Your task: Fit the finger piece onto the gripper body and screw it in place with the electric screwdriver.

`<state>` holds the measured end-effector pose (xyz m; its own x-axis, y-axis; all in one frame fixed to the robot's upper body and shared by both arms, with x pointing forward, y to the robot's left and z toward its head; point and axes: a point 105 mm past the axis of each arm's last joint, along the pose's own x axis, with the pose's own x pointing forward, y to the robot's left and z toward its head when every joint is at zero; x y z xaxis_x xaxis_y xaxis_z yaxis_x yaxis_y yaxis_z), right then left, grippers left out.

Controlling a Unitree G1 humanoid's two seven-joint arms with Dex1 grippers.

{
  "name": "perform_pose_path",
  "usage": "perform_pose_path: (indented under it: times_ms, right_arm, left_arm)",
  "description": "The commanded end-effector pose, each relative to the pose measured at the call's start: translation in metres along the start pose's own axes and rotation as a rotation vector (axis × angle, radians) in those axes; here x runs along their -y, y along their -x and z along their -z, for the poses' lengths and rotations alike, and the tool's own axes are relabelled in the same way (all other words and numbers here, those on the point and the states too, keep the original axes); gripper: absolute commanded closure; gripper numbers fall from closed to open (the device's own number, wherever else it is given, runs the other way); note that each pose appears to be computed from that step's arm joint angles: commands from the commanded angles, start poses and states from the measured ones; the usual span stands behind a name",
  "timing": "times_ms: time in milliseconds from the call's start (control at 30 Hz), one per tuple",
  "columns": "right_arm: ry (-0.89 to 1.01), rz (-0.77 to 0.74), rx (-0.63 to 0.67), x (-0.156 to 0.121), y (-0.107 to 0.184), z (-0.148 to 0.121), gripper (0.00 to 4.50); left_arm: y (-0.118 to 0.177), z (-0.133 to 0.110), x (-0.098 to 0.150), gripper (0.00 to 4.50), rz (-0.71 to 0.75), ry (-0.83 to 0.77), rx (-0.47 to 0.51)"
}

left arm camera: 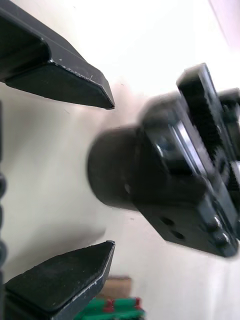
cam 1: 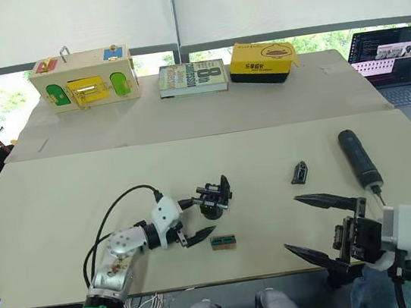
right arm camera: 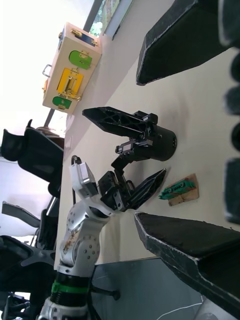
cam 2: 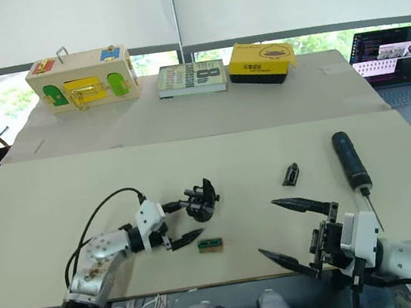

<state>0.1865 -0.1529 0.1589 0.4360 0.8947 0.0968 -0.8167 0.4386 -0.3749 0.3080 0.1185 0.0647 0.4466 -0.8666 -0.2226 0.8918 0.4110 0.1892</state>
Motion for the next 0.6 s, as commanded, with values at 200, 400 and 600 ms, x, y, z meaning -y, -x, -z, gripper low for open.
perform_pose_path:
  times_ms: [200,400,600]
  right_arm:
    - [0.044,-0.018,0.021,0.003,-0.002,-0.008,0.00]
    - [0.047,-0.025,0.024,0.004,-0.005,-0.008,0.00]
    - [0.054,-0.015,0.025,0.003,-0.006,-0.009,0.00]
  left_arm:
    - [-0.009,-0.010,-0.015,0.06,0.211,0.005,-0.031]
    - [-0.025,-0.015,-0.009,0.06,0.321,-0.023,-0.017]
    - [-0.035,-0.014,-0.010,0.06,0.303,-0.045,0.006]
